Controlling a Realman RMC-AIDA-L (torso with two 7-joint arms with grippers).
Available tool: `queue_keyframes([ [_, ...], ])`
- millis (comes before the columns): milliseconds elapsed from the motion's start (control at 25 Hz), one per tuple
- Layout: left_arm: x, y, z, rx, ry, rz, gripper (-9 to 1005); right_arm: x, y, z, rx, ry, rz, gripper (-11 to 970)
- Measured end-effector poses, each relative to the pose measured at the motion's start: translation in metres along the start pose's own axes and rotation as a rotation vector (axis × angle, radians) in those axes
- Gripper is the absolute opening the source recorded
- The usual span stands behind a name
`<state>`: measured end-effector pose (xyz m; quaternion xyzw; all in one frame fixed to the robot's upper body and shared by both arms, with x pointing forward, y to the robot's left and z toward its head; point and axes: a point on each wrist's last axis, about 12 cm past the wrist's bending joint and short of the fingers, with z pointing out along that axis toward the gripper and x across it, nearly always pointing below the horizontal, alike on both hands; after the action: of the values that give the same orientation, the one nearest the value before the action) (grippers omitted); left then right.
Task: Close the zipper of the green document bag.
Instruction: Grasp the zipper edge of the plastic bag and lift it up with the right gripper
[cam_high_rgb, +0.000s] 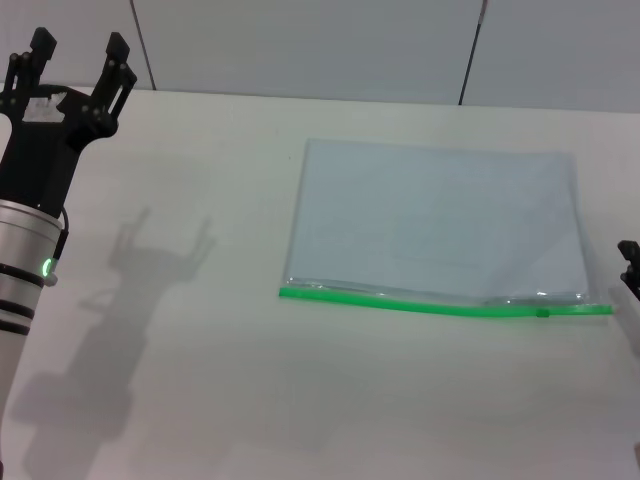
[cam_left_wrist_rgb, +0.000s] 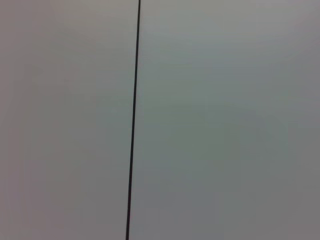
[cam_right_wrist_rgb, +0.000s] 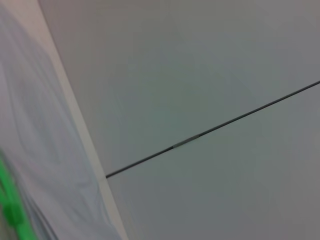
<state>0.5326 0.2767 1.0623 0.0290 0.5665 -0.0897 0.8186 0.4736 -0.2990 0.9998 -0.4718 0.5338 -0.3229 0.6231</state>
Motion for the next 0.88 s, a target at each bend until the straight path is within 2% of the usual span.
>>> queue_keyframes([
  [440, 0.0, 0.002, -0.001, -0.003, 0.0, 0.006, 824, 0.01, 0.011, -0.003, -0.103, 0.068, -0.147, 770],
  [880, 0.0, 0.002, -0.001, -0.003, 0.001, 0.006, 822, 0.011, 0.019, -0.004, -0.163, 0.086, -0.175, 756],
])
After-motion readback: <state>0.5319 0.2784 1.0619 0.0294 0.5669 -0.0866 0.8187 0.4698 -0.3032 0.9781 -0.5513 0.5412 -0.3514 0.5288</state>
